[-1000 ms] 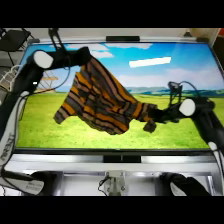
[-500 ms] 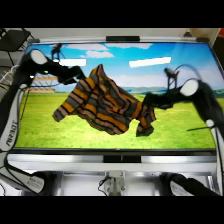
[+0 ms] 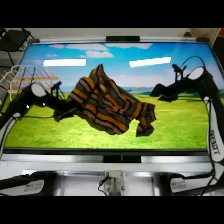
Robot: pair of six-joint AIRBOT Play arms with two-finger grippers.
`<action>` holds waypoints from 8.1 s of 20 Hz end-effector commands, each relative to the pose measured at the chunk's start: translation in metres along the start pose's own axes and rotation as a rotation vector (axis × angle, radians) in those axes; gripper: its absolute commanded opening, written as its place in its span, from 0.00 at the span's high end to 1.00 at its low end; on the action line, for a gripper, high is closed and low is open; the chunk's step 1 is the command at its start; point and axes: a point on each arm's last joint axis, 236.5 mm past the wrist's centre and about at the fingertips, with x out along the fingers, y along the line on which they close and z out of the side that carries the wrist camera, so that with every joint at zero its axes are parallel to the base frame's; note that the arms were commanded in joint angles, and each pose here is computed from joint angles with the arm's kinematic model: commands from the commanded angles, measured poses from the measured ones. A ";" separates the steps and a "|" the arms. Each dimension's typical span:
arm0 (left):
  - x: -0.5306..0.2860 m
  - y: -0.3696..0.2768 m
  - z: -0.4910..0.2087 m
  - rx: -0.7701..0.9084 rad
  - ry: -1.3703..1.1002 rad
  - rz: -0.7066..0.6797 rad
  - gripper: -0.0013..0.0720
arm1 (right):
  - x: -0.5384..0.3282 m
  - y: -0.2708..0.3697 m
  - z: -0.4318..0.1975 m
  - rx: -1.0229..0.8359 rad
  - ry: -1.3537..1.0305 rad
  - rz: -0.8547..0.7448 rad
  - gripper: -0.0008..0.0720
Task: Fold the shirts.
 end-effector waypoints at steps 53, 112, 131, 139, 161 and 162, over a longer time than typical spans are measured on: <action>0.046 0.046 0.000 -0.080 -0.146 0.148 0.15 | 0.033 0.096 -0.008 -0.057 -0.024 0.148 0.09; -0.185 0.000 -0.054 0.408 -0.353 0.288 0.90 | 0.040 0.218 -0.247 -0.301 0.015 0.246 0.22; -0.140 0.029 -0.087 0.370 -0.239 0.280 0.90 | 0.087 0.172 -0.189 -0.108 0.313 0.315 0.08; -0.149 0.022 -0.083 0.382 -0.298 0.260 0.90 | 0.084 0.165 -0.174 -0.043 0.335 0.261 0.08; -0.387 -0.173 -0.031 0.654 -0.993 -0.125 0.90 | -0.309 0.149 -0.044 -0.429 -0.583 -0.156 0.90; -0.340 -0.133 -0.024 0.591 -0.845 0.001 0.90 | -0.282 0.121 -0.064 -0.386 -0.478 -0.204 0.90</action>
